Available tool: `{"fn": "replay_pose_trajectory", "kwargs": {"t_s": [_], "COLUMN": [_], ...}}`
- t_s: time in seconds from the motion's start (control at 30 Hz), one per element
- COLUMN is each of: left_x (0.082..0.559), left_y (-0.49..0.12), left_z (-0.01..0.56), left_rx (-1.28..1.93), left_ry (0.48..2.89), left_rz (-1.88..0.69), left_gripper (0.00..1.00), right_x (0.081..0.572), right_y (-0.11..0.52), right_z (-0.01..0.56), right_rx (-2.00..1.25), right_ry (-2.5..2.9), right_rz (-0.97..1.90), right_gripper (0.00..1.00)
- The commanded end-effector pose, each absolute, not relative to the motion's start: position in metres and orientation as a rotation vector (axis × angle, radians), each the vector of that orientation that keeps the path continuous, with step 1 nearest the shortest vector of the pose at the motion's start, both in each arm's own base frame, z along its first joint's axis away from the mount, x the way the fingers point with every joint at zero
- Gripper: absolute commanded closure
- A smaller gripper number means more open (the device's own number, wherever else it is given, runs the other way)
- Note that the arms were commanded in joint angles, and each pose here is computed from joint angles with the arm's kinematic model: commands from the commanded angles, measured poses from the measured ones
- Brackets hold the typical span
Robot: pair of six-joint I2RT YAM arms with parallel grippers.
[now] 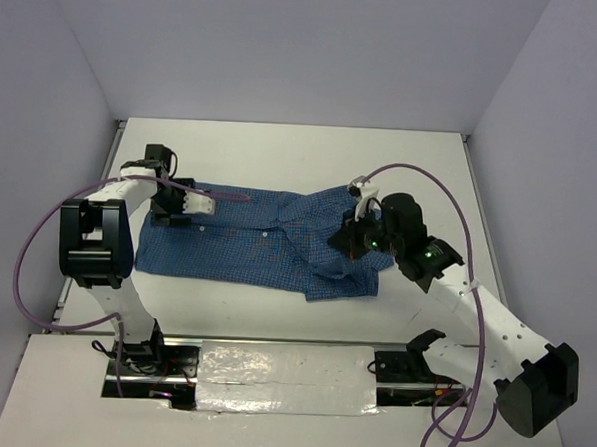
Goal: Fold and stack the long sleeve shirts
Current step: Fold the shirt
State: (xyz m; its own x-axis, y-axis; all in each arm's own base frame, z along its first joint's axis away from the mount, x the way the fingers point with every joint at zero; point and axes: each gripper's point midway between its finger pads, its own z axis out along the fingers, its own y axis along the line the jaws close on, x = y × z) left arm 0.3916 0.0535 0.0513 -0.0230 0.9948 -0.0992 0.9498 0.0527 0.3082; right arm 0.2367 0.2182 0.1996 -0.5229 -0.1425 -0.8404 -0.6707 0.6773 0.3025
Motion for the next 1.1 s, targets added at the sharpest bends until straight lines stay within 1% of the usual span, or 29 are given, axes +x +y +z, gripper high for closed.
{"fn": "replay_pose_trajectory", "kwargs": {"t_s": [0.0,0.03,0.1,0.13,0.2,0.23,0.27,0.33,0.37,0.4,0.43,0.47,0.5,0.53,0.57,0.6,0.63,0.67,0.7,0.73,0.77,0.83,0.87,0.93,1.07], "left_x": [0.387,0.385,0.399,0.398,0.408,0.409,0.409,0.417,0.425,0.434,0.441,0.451,0.465,0.472,0.476,0.484,0.486,0.488,0.488,0.489,0.487,0.495,0.496,0.5,0.504], "left_y": [0.05,0.049,0.038,0.034,0.022,0.018,0.013,0.01,0.009,0.016,0.021,0.026,0.045,0.055,0.062,0.078,0.084,0.087,0.092,0.096,0.098,0.108,0.112,0.114,0.109], "left_z": [0.06,0.061,0.079,0.085,0.105,0.112,0.117,0.13,0.136,0.143,0.147,0.153,0.156,0.158,0.158,0.156,0.151,0.148,0.137,0.131,0.119,0.112,0.105,0.094,0.07], "left_rx": [1.947,1.937,1.856,1.837,1.778,1.762,1.722,1.641,1.502,1.392,1.302,1.097,0.95,0.838,0.661,0.555,0.481,0.389,0.353,0.333,0.322,0.285,0.276,0.264,0.247], "left_ry": [2.058,2.071,2.04,2.041,1.997,1.987,1.989,2.002,2.056,2.088,2.114,2.174,2.214,2.245,2.296,2.32,2.342,2.367,2.393,2.411,2.435,2.428,2.44,2.452,2.476], "left_rz": [0.2,0.171,0.127,0.096,0.059,0.042,0.008,0.009,0.002,0.0,-0.017,-0.049,-0.053,-0.068,-0.12,-0.143,-0.161,-0.187,-0.195,-0.178,-0.177,-0.107,-0.09,-0.109,-0.172], "left_gripper": [0.01,0.01,0.01,0.01,0.01,0.01,0.01,0.01,0.01,0.01,0.01,0.01,0.02,0.05,0.13,0.16,0.17,0.15,0.13,0.11,0.09,0.08,0.06,0.05,0.03], "right_x": [0.227,0.226,0.216,0.211,0.204,0.2,0.204,0.219,0.231,0.26,0.271,0.29,0.315,0.332,0.352,0.365,0.387,0.402,0.408,0.425,0.435,0.449,0.456,0.467,0.484], "right_y": [0.231,0.235,0.244,0.246,0.247,0.244,0.241,0.234,0.228,0.212,0.205,0.197,0.174,0.166,0.159,0.149,0.141,0.139,0.137,0.132,0.127,0.122,0.119,0.119,0.115], "right_z": [0.193,0.192,0.184,0.18,0.172,0.165,0.166,0.181,0.19,0.207,0.21,0.212,0.219,0.226,0.21,0.203,0.212,0.188,0.18,0.186,0.163,0.156,0.139,0.127,0.113], "right_rx": [-0.642,-0.643,-0.66,-0.672,-0.713,-0.726,-0.717,-0.652,-0.585,-0.429,-0.358,-0.273,-0.156,-0.07,-0.004,0.058,0.097,0.136,0.162,0.174,0.203,0.229,0.264,0.295,0.322], "right_ry": [2.033,2.029,2.058,2.082,2.116,2.154,2.158,2.146,2.133,2.106,2.1,2.109,2.079,2.074,2.122,2.148,2.131,2.199,2.24,2.229,2.291,2.326,2.364,2.381,2.388], "right_rz": [0.892,0.924,1.013,1.03,1.042,1.033,0.992,0.915,0.873,0.858,0.892,0.922,0.92,0.927,0.902,0.862,0.812,0.798,0.783,0.756,0.724,0.689,0.677,0.702,0.688], "right_gripper": [0.87,0.79,0.66,0.54,0.46,0.36,0.34,0.07,0.02,0.03,0.08,0.22,0.52,0.61,0.66,0.69,0.65,0.55,0.48,0.48,0.48,0.48,0.48,0.42,0.42]}}
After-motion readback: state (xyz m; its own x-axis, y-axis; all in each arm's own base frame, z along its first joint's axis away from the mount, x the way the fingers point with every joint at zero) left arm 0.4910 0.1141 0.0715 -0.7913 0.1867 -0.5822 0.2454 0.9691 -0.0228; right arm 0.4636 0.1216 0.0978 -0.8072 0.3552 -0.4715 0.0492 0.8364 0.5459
